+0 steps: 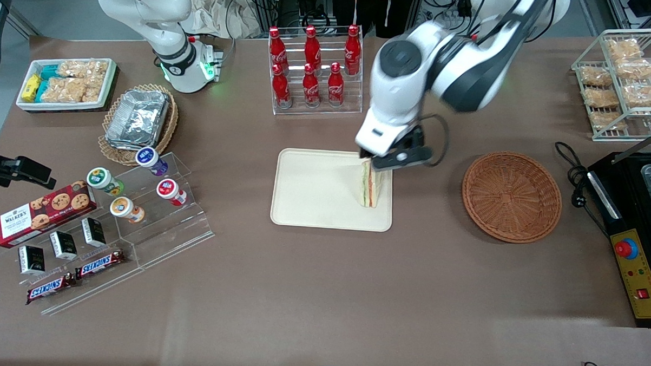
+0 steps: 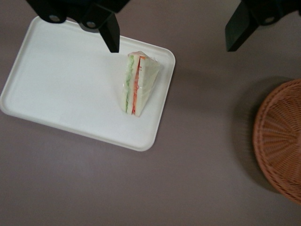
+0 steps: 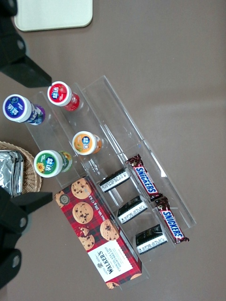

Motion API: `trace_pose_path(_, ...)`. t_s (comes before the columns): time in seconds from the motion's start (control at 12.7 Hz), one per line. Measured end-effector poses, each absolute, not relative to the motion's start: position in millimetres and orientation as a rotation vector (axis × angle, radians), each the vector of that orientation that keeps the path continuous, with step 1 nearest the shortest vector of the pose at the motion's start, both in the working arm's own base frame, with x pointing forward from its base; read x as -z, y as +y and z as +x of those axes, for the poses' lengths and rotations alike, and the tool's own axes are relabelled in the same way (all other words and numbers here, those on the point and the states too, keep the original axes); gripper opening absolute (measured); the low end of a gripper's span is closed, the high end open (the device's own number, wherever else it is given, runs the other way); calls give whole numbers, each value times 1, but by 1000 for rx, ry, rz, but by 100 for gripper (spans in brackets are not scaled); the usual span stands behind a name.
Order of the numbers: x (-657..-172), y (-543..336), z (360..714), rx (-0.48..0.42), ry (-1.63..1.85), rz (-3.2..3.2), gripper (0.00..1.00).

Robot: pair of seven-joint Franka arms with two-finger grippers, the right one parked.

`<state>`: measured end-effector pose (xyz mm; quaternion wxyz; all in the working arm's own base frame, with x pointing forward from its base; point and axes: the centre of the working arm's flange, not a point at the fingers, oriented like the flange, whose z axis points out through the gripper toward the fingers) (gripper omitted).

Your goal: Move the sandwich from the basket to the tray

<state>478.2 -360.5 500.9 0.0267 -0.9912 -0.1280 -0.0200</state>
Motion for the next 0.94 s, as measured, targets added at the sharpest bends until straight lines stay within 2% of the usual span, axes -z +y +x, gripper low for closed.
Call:
trace_pose_path(0.24, -574, -290, 489, 99, -550, -3016, 100)
trace_pose_path(0.55, -639, -153, 501, 22, -365, -3098, 100)
trace_pose_path(0.79, -654, -55, 507, 10, -315, -3137, 100)
trace_pose_path(0.94, -647, -40, 513, -4, -331, -3132, 100)
